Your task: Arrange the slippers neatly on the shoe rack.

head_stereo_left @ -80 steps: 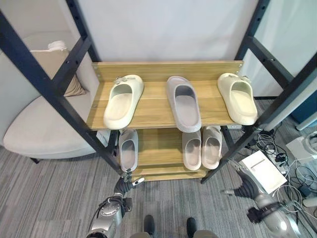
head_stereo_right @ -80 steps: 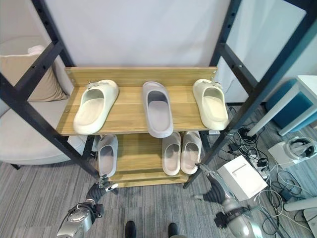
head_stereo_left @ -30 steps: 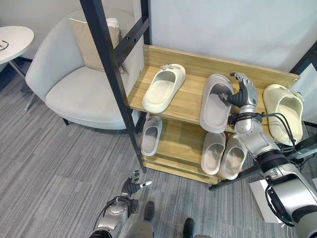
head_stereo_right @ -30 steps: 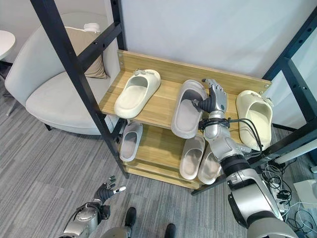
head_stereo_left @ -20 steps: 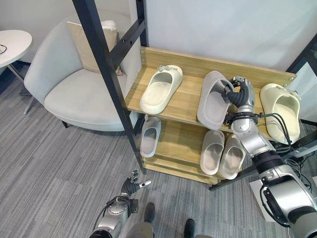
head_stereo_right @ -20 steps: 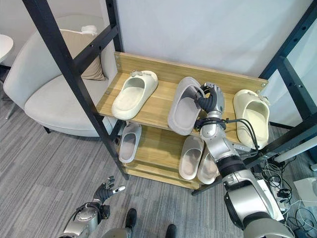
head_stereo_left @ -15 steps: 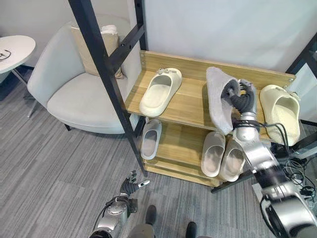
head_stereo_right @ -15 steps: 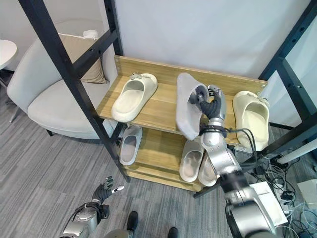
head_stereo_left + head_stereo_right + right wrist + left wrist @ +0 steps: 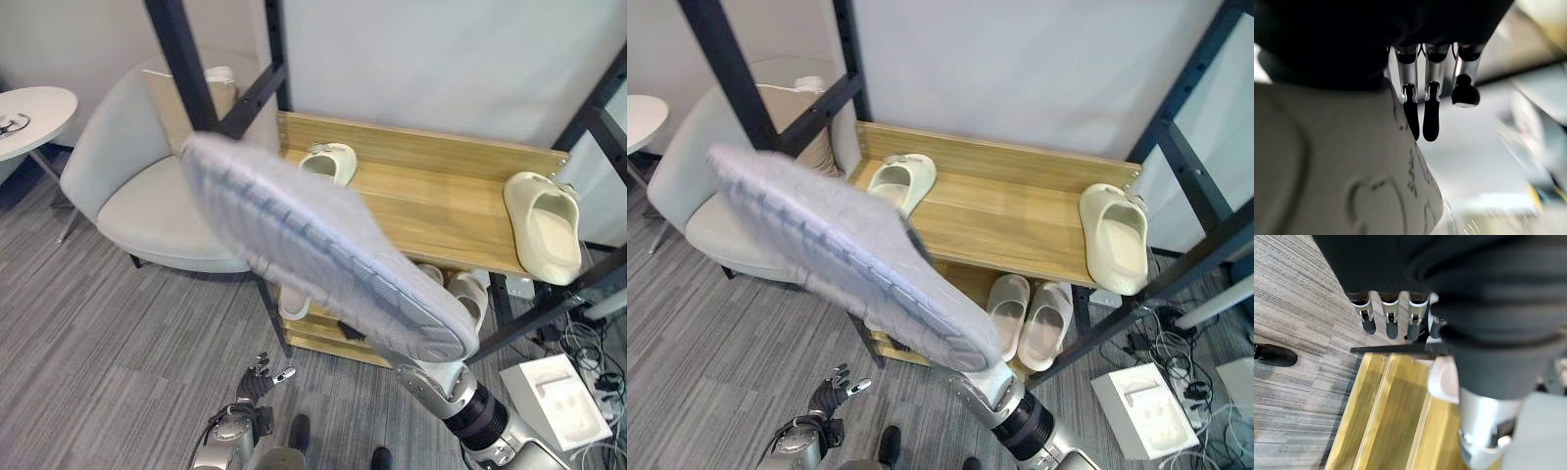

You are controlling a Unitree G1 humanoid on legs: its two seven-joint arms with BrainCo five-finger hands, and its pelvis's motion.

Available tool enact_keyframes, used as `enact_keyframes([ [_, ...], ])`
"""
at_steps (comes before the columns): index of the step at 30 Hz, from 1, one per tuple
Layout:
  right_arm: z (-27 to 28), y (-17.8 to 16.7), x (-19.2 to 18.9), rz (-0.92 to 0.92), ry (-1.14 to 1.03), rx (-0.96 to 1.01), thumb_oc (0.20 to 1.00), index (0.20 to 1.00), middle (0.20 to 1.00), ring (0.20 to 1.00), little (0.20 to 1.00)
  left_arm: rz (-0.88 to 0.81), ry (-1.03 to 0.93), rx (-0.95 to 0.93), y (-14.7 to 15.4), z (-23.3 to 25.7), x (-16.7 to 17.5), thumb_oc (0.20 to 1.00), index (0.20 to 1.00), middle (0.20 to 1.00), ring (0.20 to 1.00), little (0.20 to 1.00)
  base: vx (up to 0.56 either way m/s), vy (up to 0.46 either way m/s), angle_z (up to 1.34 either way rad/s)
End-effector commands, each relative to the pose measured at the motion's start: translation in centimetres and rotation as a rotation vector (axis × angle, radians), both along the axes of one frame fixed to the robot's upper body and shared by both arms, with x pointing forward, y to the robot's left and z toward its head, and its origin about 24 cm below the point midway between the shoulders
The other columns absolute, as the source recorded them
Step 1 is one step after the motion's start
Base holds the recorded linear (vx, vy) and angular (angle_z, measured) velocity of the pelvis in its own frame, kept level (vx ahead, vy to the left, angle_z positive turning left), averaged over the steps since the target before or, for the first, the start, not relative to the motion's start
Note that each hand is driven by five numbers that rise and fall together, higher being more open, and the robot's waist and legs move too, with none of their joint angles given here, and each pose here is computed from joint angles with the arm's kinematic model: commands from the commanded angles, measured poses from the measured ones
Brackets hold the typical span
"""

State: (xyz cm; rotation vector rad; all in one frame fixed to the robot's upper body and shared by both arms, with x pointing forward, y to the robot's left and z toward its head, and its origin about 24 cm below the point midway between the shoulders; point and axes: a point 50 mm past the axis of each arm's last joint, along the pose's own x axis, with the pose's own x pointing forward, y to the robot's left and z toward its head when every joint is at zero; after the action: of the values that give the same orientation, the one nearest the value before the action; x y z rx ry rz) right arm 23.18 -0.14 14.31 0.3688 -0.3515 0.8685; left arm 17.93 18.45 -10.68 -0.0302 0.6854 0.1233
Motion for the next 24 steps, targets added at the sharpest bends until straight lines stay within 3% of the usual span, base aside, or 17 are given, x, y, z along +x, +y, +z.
enact_keyframes([
  [1, 2.1, -1.5, 0.7, -0.039, -0.172, -0.044, 0.200, 0.200, 0.200, 0.200, 0.200, -0.016, -0.141, 0.043, 0.6, 2.2, 3.6, 1.000, 1.000, 1.000, 1.000, 1.000, -0.14, -0.030, 0.20],
  [5, -0.1, -3.0, 3.2, -0.309, -0.347, -0.403, 0.200, 0.200, 0.200, 0.200, 0.200, 0.028, -0.276, 0.033, 0.6, 4.8, 6.2, 1.000, 1.000, 1.000, 1.000, 1.000, -0.30, -0.038, 0.11],
  [6, 0.4, -4.5, 5.3, -0.525, -0.478, -0.547, 0.200, 0.200, 0.200, 0.200, 0.200, 0.041, -0.374, 0.016, 0.1, 6.8, 8.0, 1.000, 1.000, 1.000, 1.000, 1.000, -0.39, -0.029, 0.13],
  [7, 0.4, -4.5, 5.3, -0.528, -0.481, -0.546, 0.200, 0.200, 0.200, 0.200, 0.200, 0.041, -0.377, 0.016, 0.1, 6.8, 8.1, 1.000, 1.000, 1.000, 1.000, 1.000, -0.45, -0.013, 0.14],
  [8, 0.5, -6.3, 7.8, -0.757, -0.561, -0.677, 0.200, 0.200, 0.200, 0.200, 0.200, 0.024, -0.462, -0.002, -0.7, 8.6, 9.2, 1.000, 1.000, 1.000, 1.000, 1.000, -0.24, 0.022, 0.24],
  [12, 4.0, -11.4, 12.7, -1.197, -0.645, -0.839, 0.200, 0.200, 0.200, 0.200, 0.200, -0.073, -0.601, -0.050, -2.6, 11.7, 10.9, 1.000, 1.000, 1.000, 1.000, 1.000, -0.20, 0.070, 0.29],
  [18, 9.9, -16.3, 15.6, -1.491, -0.700, -0.933, 0.200, 0.200, 0.200, 0.200, 0.200, -0.192, -0.652, -0.058, -4.6, 13.3, 11.9, 1.000, 1.000, 1.000, 1.000, 1.000, -0.07, 0.044, 0.12],
  [24, 11.4, -19.0, 17.0, -1.576, -0.667, -1.086, 0.200, 0.200, 0.200, 0.200, 0.200, -0.249, -0.678, -0.077, -5.7, 14.1, 12.1, 1.000, 1.000, 1.000, 1.000, 1.000, -0.01, 0.025, 0.03],
])
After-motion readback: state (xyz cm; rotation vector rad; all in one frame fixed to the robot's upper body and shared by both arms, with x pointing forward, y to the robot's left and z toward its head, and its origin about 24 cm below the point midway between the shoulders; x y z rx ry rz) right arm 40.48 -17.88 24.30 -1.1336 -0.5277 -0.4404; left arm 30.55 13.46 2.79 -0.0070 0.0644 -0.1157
